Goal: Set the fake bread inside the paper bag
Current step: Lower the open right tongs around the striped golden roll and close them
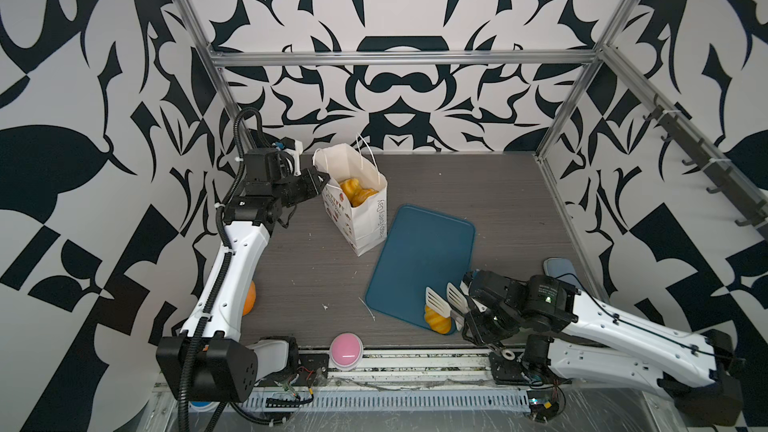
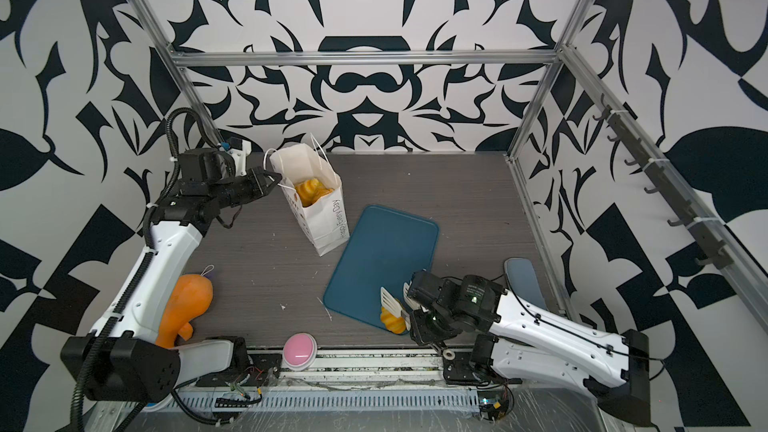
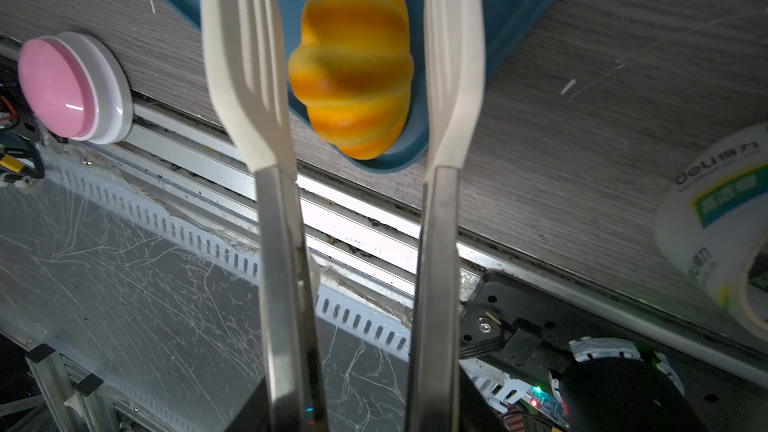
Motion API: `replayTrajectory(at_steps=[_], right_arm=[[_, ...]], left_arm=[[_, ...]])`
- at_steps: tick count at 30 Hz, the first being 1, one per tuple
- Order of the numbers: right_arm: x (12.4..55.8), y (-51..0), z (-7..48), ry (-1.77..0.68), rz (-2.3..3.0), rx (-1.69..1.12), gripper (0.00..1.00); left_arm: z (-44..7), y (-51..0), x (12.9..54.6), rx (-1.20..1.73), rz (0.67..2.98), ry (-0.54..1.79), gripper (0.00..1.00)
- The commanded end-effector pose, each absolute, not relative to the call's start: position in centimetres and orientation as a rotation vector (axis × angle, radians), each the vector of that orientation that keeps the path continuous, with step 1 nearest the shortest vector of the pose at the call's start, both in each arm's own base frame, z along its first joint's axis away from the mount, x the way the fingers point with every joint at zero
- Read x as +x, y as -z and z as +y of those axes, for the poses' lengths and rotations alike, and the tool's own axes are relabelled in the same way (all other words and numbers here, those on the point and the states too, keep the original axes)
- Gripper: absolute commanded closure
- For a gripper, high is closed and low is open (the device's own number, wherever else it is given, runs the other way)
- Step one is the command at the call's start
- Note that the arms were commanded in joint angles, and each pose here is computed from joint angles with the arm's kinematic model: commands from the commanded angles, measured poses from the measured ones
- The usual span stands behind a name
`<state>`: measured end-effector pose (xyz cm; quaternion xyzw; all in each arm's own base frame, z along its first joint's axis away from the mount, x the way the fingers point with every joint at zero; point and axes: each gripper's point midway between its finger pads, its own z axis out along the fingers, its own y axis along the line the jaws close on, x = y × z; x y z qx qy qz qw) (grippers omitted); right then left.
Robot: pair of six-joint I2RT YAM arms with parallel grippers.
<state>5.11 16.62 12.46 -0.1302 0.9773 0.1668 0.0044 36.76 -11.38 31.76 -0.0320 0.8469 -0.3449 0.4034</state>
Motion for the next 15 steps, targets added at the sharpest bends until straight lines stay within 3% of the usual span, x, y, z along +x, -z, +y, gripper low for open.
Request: replayTrajectory(at_steps=[1,15], right_arm=[[4.83,-12.28,16.42,-0.503,3.072,-0.393,0.52],[3.88,-11.64,17.07,-0.531,3.089,-0.451,0.51]], left_arm=[[-11.43,-31.11,36.76,-0.091,2.152,0.882,1.00],[-11.42,-31.07,36.74,-0.092,2.154,0.882,1.00]])
